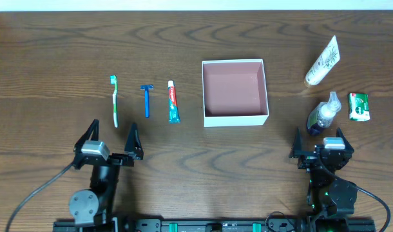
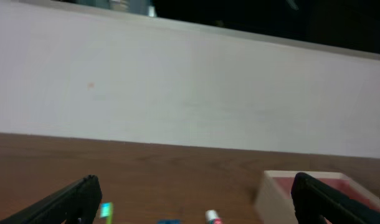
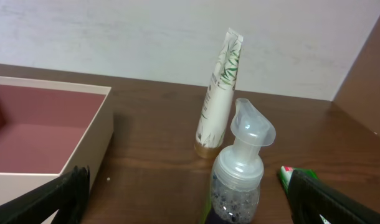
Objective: Pack container
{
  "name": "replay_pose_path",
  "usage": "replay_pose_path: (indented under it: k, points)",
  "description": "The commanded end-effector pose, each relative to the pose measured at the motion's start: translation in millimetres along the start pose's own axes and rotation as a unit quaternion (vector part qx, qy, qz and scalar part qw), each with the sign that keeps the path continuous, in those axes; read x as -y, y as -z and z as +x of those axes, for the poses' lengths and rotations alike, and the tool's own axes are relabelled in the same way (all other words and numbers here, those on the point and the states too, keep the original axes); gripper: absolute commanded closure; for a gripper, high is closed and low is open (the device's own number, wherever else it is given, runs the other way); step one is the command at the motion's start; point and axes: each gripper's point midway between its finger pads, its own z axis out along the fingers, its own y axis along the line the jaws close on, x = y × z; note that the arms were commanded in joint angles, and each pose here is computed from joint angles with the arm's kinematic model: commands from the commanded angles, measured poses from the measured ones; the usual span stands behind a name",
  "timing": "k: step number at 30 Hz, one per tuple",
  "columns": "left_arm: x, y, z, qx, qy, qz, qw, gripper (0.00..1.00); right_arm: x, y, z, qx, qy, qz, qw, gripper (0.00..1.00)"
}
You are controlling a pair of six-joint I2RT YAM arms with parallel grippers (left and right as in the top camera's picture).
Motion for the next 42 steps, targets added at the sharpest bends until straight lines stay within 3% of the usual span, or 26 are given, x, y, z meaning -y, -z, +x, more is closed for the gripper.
replay_pose_path:
  k: [1,6,9,13,19,27,31,37,42]
  points:
    - [27,-7,-41,-0.007,0.005,0.059,0.998,0.02,-2,0,0,0.001,0.007,-0.005,1.000,0.01]
    - [55,-42,-63,-0.091,-0.031,0.145,0.985,0.02,-2,0,0,0.001,0.007,-0.005,1.000,0.01]
    - [58,-78,-69,-0.166,-0.004,0.168,0.972,0.02,-2,0,0,0.001,0.007,-0.005,1.000,0.01]
    - [49,-122,-63,-0.281,0.049,0.151,0.947,0.02,-2,0,0,0.001,0.007,-0.005,1.000,0.01]
    - [43,-173,-51,-0.389,0.083,0.122,0.909,0.02,-2,0,0,0.001,0.007,-0.005,1.000,0.01]
    - [53,-194,-18,-0.453,0.056,0.086,0.886,0.02,-2,0,0,0.001,0.007,-0.005,1.000,0.01]
    - [52,-180,10,-0.506,0.029,0.030,0.861,0.02,-2,0,0,0.001,0.007,-0.005,1.000,0.01]
    - [69,-170,48,-0.558,-0.003,0.007,0.830,0.02,-2,0,0,0.001,0.007,-0.005,1.000,0.01]
    - [87,-186,73,-0.560,-0.008,0.028,0.828,0.02,-2,0,0,0.001,0.007,-0.005,1.000,0.01]
